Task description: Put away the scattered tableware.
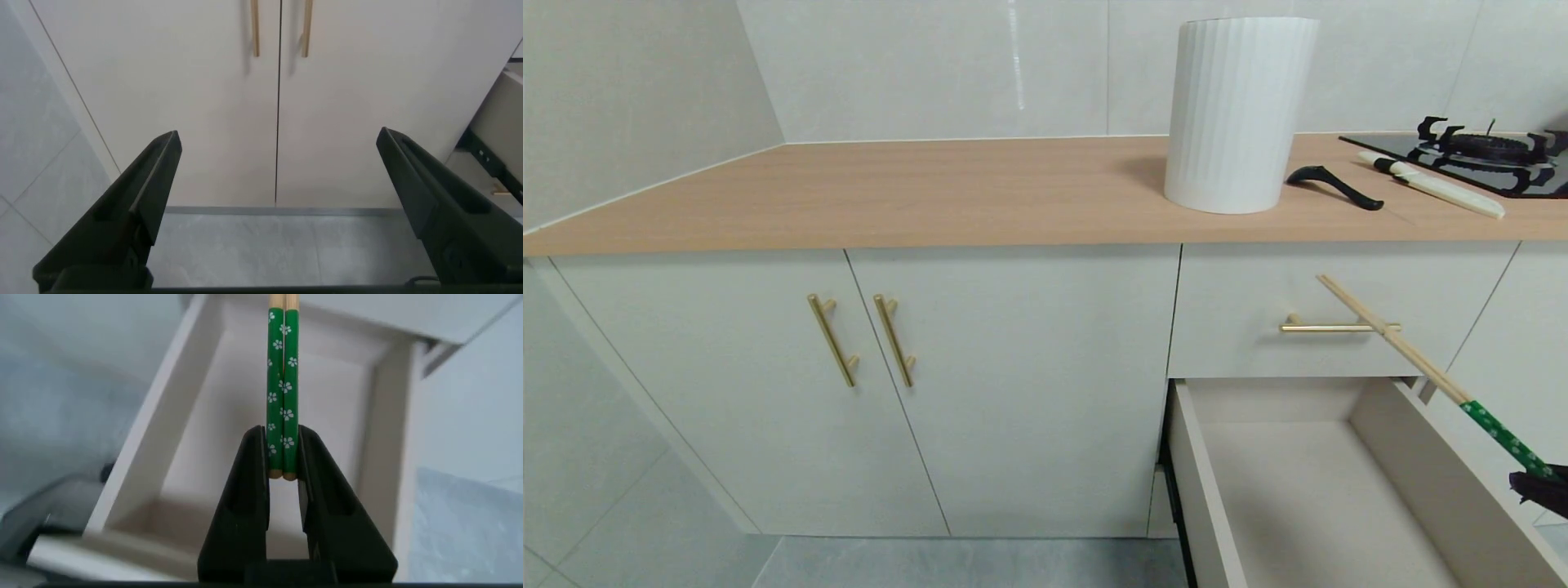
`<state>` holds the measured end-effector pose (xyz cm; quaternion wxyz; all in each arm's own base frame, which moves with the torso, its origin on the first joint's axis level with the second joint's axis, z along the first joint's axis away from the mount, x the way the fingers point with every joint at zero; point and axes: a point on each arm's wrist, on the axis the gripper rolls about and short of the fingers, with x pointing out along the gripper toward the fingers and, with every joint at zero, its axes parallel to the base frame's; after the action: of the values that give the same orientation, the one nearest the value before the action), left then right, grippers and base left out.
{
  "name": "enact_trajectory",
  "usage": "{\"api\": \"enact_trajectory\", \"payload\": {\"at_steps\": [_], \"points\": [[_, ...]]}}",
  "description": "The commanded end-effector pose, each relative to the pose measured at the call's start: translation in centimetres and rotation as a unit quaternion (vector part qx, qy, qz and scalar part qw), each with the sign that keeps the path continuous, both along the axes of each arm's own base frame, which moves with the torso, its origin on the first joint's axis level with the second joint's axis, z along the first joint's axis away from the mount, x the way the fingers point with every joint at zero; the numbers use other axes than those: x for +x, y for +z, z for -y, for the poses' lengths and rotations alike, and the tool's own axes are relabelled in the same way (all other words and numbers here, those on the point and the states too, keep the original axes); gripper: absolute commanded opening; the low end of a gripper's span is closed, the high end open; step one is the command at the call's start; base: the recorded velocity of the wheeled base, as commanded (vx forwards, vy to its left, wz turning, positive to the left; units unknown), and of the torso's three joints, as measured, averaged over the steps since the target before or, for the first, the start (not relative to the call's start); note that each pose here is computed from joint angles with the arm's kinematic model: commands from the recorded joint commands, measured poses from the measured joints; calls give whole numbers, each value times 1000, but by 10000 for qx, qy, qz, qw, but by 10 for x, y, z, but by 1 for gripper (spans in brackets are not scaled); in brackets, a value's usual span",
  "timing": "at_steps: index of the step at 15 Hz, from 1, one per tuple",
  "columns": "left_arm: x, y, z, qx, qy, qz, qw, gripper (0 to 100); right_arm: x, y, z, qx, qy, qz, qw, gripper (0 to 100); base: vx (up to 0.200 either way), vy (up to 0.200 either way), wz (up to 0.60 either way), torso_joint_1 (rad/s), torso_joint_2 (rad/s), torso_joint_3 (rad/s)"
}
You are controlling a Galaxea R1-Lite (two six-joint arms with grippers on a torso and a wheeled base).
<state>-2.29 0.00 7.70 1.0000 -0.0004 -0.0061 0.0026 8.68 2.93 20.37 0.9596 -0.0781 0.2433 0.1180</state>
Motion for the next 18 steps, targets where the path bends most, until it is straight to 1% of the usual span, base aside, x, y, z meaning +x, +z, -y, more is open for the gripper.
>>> {"api": "enact_trajectory", "payload": {"at_steps": [1,2,3,5,8,9,11,13,15,18], "points": [[0,0,0,-3,-3,1,10000,100,1,-27,-9,-280,428,-592,9969,0,0,0,0,0,0,0],[0,0,0,-3,5,8,10000,100,9,-39,-14,-485,470,-1068,9920,0,0,0,0,0,0,0],[0,0,0,-3,-3,1,10000,100,19,-54,-19,-715,452,-1619,9832,0,0,0,0,0,0,0],[0,0,0,-3,5,1,10000,100,39,-83,-28,-994,350,-2546,9613,0,0,0,0,0,0,0],[0,0,0,-3,5,1,10000,100,60,-105,-39,-974,53,-3161,9437,0,0,0,0,0,0,0],[0,0,0,-3,-3,1,10000,100,64,-110,-41,-956,-8,-3236,9414,0,0,0,0,0,0,0],[0,0,0,-3,5,1,10000,100,90,-139,-53,-762,-384,-3487,9333,0,0,0,0,0,0,0],[0,0,0,-3,-3,1,10000,100,109,-164,-62,-582,-674,-3562,9302,0,0,0,0,0,0,0],[0,0,0,-3,-3,1,10000,100,137,-203,-75,-340,-1165,-3414,9321,0,0,0,0,0,0,0],[0,0,0,-3,5,1,10000,100,151,-239,-81,-480,-1346,-3275,9340,0,0,0,0,0,0,0]]}}
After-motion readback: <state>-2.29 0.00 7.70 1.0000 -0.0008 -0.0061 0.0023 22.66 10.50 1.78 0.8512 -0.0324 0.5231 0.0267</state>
